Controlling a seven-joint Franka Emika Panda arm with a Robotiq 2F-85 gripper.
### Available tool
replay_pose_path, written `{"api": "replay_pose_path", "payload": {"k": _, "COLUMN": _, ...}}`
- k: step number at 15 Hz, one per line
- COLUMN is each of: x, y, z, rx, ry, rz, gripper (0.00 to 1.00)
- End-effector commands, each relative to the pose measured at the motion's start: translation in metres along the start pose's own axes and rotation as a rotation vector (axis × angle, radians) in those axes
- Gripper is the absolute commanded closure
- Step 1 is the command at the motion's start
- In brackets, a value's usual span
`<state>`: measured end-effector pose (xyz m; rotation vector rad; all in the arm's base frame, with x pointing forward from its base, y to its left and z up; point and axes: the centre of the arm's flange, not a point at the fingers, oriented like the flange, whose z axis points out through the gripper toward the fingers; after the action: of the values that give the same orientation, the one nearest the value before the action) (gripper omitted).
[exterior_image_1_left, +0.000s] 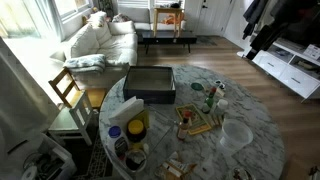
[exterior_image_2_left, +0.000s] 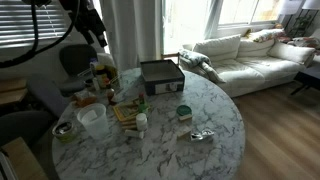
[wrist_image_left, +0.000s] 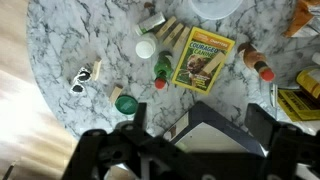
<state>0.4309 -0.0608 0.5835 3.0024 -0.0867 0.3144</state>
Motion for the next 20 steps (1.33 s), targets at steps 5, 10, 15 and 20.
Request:
{"api": "replay_pose_path", "payload": {"k": 5, "x": 0.0, "y": 0.0, "z": 0.0, "rx": 0.0, "ry": 0.0, "rz": 0.0, "gripper": 0.0}}
{"api": "replay_pose_path", "payload": {"k": 10, "x": -0.011, "y": -0.029, "z": 0.041, "rx": 0.019, "ry": -0.146, "rz": 0.134, "gripper": 0.0}}
{"api": "replay_pose_path", "payload": {"k": 15, "x": -0.028, "y": -0.068, "z": 0.091, "rx": 0.028, "ry": -0.367, "rz": 0.284, "gripper": 0.0}}
{"api": "replay_pose_path", "payload": {"k": 20, "x": -0.027, "y": -0.07, "z": 0.098, "rx": 0.004, "ry": -0.373, "rz": 0.301, "gripper": 0.0}}
